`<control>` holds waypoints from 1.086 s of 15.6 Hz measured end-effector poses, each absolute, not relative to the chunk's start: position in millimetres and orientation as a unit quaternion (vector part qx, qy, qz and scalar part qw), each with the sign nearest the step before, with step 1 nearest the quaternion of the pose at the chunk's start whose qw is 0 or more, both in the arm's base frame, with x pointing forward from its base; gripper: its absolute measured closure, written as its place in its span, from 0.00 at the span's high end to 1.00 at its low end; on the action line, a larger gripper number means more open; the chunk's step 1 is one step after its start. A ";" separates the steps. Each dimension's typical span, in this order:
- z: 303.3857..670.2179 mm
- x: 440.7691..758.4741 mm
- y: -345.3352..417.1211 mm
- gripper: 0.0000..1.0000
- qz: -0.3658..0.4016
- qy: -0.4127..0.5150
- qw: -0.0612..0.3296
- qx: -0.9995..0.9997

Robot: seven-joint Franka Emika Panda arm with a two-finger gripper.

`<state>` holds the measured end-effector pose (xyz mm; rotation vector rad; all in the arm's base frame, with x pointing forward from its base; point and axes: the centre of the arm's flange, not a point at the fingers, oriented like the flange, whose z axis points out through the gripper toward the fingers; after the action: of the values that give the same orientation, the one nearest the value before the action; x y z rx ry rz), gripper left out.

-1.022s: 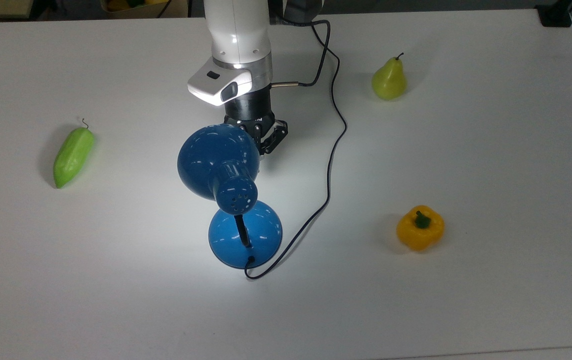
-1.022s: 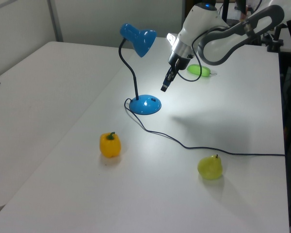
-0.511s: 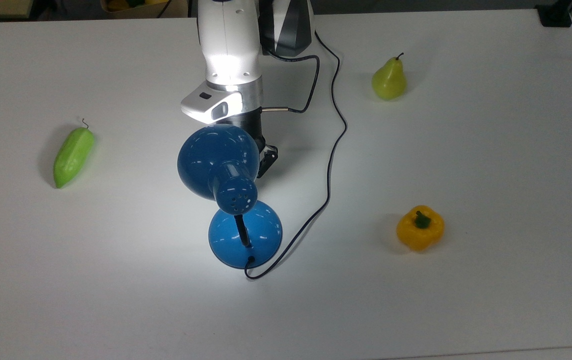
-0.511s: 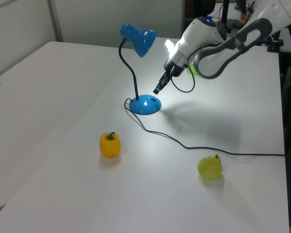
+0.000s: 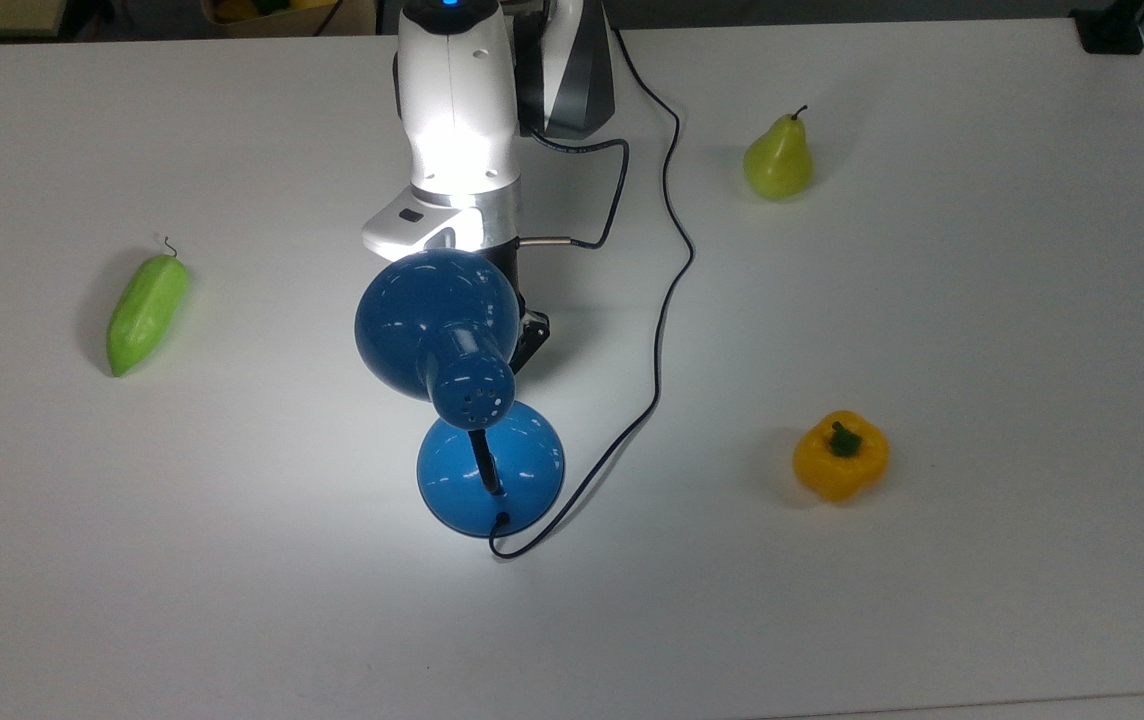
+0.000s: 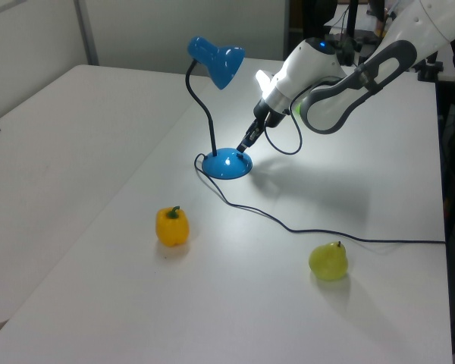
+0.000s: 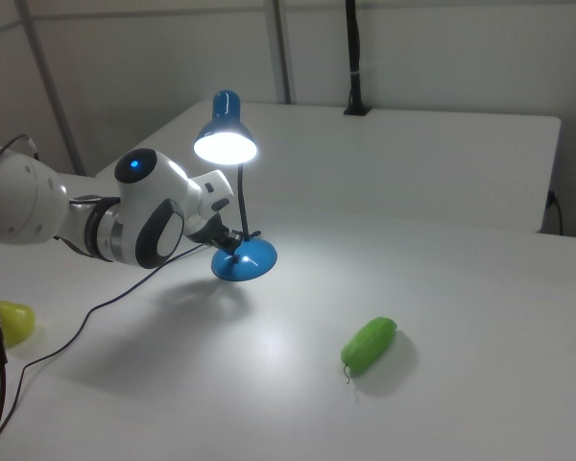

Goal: Turn off lamp
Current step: 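Press the switch on the lamp base with the gripper fingertips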

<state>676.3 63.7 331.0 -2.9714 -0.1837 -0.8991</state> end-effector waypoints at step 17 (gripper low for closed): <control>318.2 686.6 61.0 0.01 -0.288 -0.082 -0.001 -0.954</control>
<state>686.6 61.0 318.2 -2.9992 -0.2575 -0.9038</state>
